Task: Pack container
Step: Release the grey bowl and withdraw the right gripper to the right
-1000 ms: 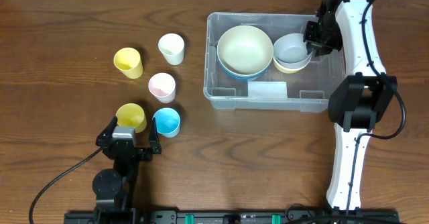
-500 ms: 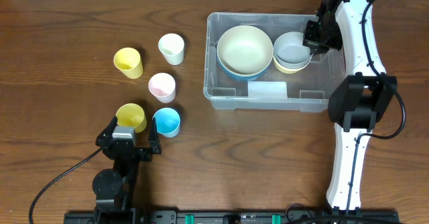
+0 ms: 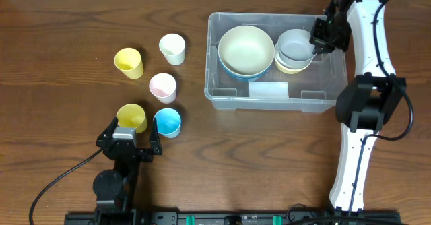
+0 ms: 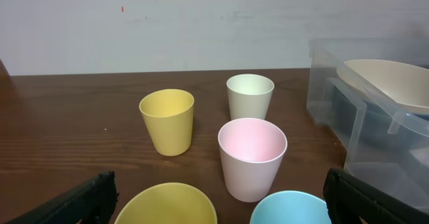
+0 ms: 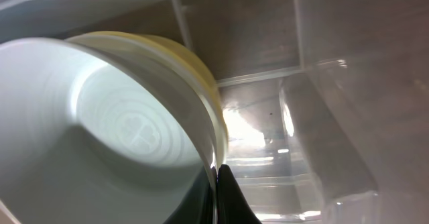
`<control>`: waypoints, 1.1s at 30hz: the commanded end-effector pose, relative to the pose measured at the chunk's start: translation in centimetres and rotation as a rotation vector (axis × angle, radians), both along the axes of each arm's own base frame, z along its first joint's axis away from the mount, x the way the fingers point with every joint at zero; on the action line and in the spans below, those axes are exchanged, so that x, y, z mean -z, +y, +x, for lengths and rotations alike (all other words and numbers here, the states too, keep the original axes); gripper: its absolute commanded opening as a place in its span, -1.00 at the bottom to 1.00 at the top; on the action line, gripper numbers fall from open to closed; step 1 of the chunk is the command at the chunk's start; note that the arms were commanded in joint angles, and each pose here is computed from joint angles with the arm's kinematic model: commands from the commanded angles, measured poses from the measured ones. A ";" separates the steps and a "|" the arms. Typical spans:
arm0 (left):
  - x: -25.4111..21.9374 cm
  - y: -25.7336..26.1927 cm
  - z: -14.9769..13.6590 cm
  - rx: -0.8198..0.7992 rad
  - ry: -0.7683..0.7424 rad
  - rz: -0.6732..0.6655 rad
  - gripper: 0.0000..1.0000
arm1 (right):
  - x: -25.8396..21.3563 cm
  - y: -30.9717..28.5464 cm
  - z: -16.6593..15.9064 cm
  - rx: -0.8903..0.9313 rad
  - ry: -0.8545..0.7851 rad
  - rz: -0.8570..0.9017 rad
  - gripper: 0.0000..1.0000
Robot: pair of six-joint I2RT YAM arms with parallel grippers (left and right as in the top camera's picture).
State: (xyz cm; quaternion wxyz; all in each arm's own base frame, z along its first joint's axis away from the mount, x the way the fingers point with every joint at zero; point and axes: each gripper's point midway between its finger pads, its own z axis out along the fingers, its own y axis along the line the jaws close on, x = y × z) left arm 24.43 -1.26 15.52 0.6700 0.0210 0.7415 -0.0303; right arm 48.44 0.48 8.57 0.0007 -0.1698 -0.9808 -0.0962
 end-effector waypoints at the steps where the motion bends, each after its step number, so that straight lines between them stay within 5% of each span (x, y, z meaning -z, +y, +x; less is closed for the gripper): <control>1: 1.6 0.0 0.0 0.007 0.043 0.012 0.96 | -1.5 0.1 0.1 -0.014 -0.038 0.055 -0.98; 11: 1.6 -0.1 0.0 0.007 0.043 0.012 0.96 | -1.5 0.3 0.0 -0.021 -0.036 0.057 -0.90; 15: 1.6 -0.1 0.0 0.007 0.043 0.012 0.96 | -1.5 0.3 0.0 -0.021 -0.035 0.057 -0.39; 18: 1.6 -0.1 0.0 0.007 0.043 0.012 0.96 | -1.5 0.3 0.0 -0.022 -0.033 0.057 0.32; 20: 1.6 0.0 0.0 0.007 0.043 0.012 0.96 | -1.5 0.3 0.0 -0.021 -0.033 0.057 0.55; 33: 1.6 -0.1 0.0 0.007 0.043 0.012 0.96 | -7.6 3.4 1.2 -0.132 -0.230 0.227 0.71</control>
